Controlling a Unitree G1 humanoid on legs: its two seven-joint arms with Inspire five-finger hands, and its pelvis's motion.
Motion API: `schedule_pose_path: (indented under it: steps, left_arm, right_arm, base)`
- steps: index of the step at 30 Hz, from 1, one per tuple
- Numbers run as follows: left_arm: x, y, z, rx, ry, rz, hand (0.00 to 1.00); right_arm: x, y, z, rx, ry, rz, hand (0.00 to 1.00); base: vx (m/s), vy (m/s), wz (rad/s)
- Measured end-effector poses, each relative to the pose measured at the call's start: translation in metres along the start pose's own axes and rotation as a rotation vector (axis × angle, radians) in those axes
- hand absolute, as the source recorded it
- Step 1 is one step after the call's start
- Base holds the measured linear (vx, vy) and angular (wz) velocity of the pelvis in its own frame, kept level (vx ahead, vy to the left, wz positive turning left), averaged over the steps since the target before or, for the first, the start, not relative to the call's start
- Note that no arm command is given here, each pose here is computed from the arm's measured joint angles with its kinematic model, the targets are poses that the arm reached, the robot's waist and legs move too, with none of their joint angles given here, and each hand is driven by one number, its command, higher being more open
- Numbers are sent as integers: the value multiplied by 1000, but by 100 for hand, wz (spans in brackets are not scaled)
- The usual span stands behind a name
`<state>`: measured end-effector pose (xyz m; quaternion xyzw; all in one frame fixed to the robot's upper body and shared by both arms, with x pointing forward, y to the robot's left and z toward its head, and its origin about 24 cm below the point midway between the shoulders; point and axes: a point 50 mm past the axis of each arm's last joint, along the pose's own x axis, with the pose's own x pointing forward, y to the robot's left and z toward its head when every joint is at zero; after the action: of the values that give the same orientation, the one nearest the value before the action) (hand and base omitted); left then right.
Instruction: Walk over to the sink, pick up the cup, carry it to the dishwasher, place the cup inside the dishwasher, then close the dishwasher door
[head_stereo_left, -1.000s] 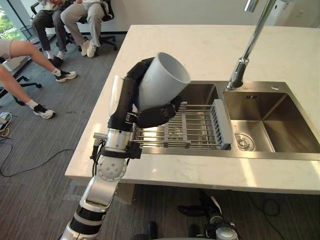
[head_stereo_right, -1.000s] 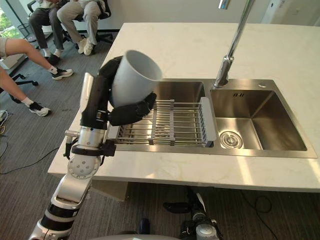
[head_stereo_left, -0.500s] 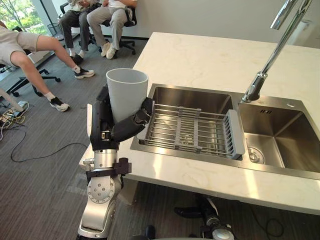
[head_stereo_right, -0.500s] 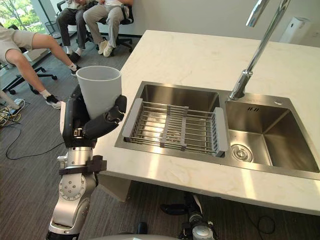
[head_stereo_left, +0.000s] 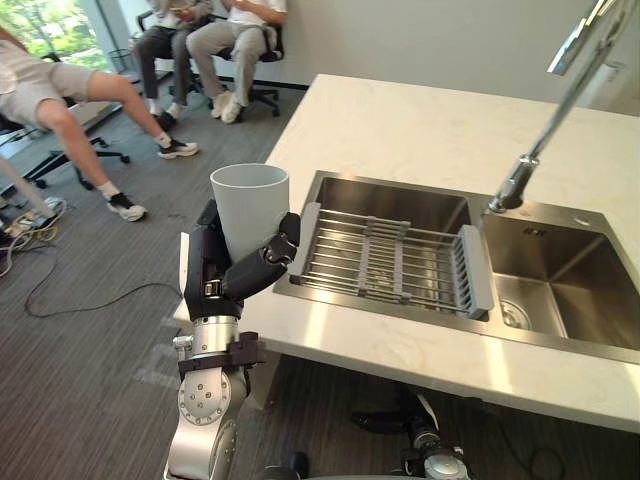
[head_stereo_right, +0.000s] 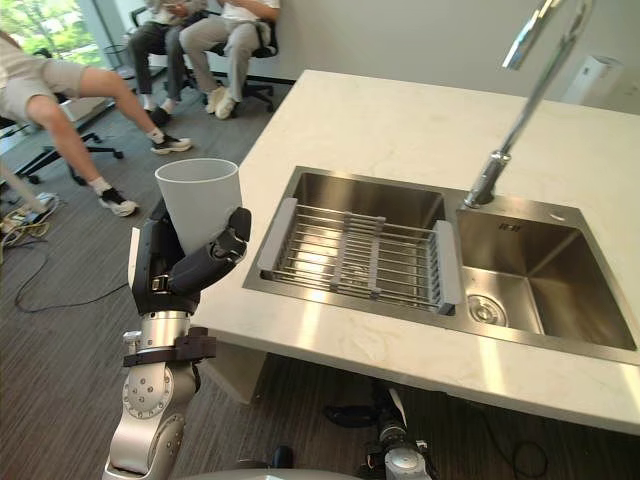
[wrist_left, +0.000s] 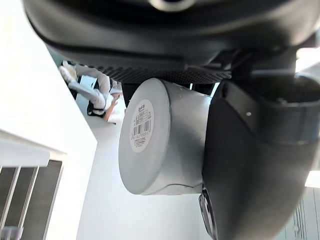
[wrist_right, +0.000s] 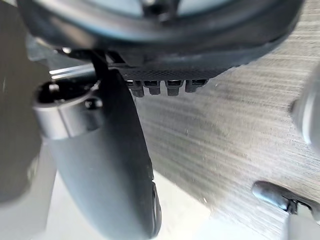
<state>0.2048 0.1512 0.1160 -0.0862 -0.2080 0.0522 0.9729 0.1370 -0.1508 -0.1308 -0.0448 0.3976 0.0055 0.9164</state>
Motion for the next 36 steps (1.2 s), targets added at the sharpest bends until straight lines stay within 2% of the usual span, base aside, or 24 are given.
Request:
schedule_pose_path:
  steps: [6,8,13,17,21,23,26,28,36]
  left_arm:
    - [-6,-18,-7,-80,49,-36,0]
    - [-10,-25,-9,-120,71,-60,0]
    - [-7,-44,-6,-167,54,-173,0]
    - [1,-64,-10,-225,55,-264,0]
    - [-2,-60,-23,-183,114,-280,0]
    - [-2,-55,-24,-168,114,-269,0]
    - [4,-43,-23,-146,95,-219,0]
    - [4,-33,-23,-126,96,-184,0]
    - [-8,-28,-31,-93,158,-197,0]
  right_arm:
    - [17,4,58,-63,-169,22,100]
    - [18,1,65,-66,-194,15,100]
    - [14,-20,56,-70,-180,-47,100]
    - [13,-20,50,-14,-152,-57,100]
    - [11,1,49,51,-157,-15,100]
    - [9,-1,43,50,-144,-4,100]
    - [8,-28,26,302,-104,17,100]
    - [5,-53,2,471,-47,-94,100]
    - [-18,-109,-49,606,104,-328,100]
  base:
    - [-134,-196,96]
    - [-358,-256,117]
    - [-175,-68,98]
    - [-70,150,58]
    - [-34,149,48]
    - [-32,94,31]
    - [-34,59,14]
    - [-37,28,13]
    - [20,56,24]
